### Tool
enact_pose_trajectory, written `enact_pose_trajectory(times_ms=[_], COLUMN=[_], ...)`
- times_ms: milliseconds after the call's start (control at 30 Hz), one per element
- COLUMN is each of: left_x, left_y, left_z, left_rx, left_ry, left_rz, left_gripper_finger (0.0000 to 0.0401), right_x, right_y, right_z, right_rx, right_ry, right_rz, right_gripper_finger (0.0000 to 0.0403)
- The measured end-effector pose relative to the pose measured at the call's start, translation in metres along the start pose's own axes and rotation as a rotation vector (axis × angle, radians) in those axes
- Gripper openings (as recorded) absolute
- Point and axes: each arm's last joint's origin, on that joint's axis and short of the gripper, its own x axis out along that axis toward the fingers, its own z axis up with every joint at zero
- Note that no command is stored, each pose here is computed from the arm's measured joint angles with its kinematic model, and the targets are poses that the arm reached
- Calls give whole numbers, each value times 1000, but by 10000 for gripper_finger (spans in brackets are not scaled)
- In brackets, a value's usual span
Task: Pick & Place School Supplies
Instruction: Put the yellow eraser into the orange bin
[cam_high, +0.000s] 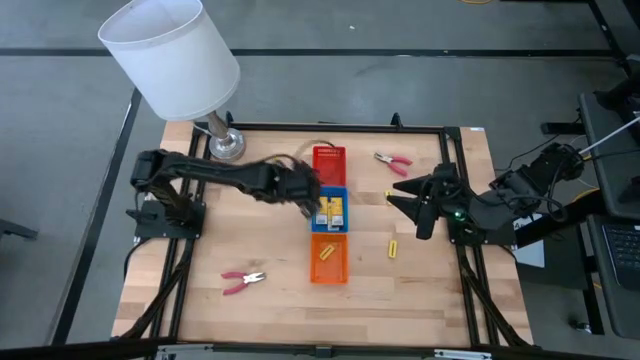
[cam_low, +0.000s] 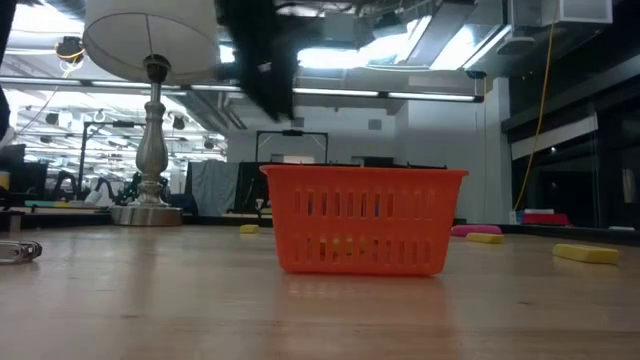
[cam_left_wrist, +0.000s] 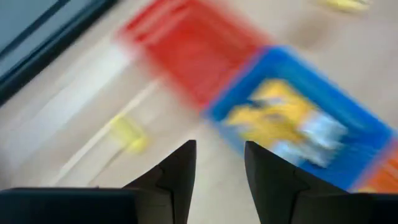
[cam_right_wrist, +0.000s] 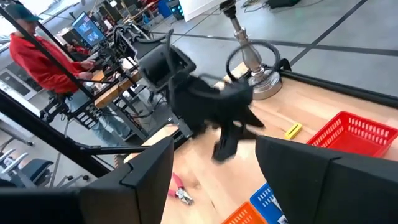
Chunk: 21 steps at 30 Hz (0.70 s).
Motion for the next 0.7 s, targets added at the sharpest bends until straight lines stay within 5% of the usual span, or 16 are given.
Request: enact_pose_trajectory(times_ms=[333,700], left_x=[75,109], left_y=[77,94], left_z=[-15,-13], left_rx=[-575,-600], left_ry=[249,204], left_rz=[261,134], left_gripper_finger=[169,214], right_x=[-2,-2], right_y=[1,0], right_z=[-1,0], right_rx=[-12,-4], right_ry=[-29,-38], right_rz=[-18,-25], right_gripper_finger=[233,233])
